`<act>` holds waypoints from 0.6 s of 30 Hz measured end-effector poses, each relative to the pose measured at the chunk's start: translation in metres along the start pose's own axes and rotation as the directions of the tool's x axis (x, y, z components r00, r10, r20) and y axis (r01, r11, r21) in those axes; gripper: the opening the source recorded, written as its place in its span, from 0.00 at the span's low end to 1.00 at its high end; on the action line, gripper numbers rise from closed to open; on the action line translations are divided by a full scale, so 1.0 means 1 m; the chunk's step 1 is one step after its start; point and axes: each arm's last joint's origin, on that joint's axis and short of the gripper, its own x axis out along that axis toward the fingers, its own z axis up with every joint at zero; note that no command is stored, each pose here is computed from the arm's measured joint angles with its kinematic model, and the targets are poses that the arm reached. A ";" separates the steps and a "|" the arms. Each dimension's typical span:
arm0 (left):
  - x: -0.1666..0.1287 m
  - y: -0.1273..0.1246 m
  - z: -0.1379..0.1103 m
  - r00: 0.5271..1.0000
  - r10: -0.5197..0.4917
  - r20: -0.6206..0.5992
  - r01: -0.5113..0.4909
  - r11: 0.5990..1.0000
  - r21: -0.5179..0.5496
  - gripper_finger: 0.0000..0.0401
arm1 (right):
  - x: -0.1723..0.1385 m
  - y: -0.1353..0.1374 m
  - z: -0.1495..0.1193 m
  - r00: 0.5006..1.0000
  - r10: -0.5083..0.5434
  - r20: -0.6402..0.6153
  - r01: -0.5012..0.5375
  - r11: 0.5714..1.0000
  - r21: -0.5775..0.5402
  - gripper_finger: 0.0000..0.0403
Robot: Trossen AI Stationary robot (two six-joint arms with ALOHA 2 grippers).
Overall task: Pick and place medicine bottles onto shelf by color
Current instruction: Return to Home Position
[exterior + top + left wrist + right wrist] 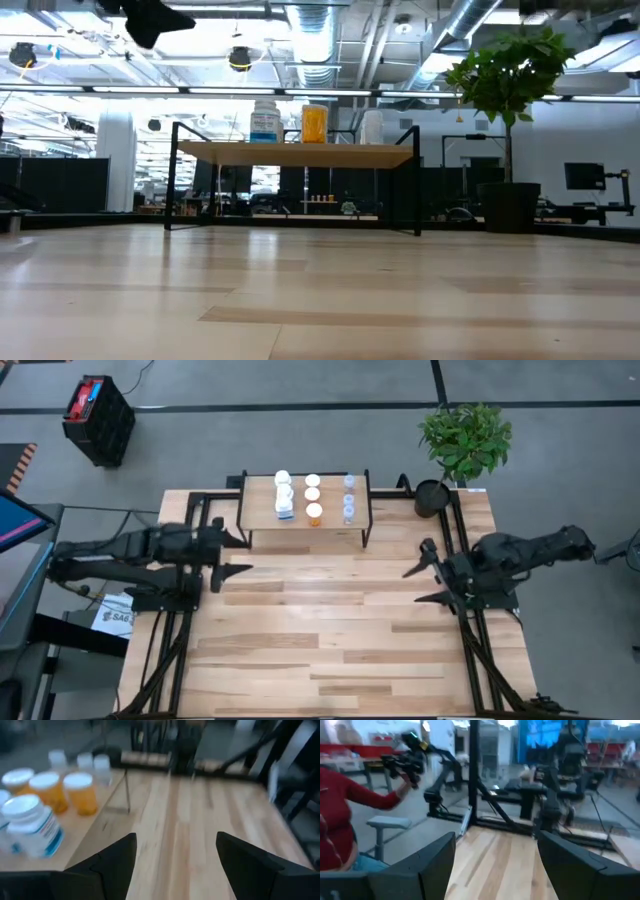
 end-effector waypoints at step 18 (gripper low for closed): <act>0.021 -0.003 -0.094 0.959 -0.008 0.282 0.009 1.000 -0.001 0.65 | -0.046 -0.003 -0.103 0.987 -0.093 0.134 0.087 0.995 0.049 0.76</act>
